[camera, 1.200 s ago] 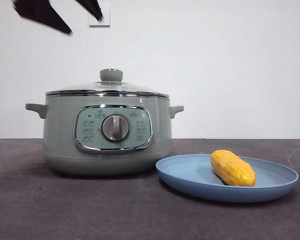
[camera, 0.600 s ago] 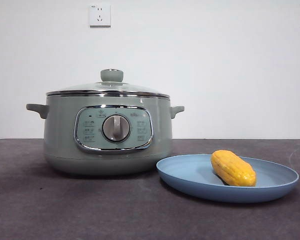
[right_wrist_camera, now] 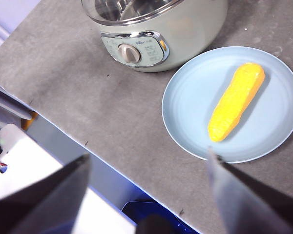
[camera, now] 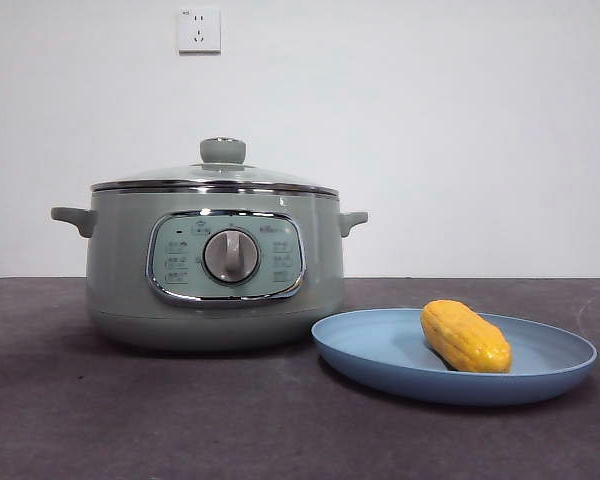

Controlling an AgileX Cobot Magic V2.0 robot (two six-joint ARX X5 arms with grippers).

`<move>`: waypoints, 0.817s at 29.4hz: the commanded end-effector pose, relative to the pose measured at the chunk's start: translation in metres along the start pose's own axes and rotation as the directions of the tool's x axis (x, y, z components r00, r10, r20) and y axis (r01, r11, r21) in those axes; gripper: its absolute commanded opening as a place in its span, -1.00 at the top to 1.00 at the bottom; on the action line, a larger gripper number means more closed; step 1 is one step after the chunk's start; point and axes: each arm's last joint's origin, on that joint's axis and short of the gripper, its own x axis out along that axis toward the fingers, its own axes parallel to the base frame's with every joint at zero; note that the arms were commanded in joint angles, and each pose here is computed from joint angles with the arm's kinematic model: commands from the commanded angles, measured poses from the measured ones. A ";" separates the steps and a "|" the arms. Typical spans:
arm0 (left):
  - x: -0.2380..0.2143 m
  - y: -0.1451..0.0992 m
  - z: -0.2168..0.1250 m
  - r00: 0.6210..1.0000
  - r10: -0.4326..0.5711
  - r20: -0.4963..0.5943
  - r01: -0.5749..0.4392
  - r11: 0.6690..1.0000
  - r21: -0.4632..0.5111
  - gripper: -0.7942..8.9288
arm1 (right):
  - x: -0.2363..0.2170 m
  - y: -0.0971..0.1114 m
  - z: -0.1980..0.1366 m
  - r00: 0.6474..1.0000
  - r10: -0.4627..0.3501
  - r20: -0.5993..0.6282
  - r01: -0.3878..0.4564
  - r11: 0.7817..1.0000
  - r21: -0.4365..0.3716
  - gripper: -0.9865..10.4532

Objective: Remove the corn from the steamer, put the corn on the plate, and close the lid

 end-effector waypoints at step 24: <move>0.002 0.001 -0.001 1.000 0.004 -0.006 -0.004 1.000 -0.002 0.85 | 0.001 0.000 -0.001 1.000 -0.003 -0.002 0.003 1.000 -0.011 0.83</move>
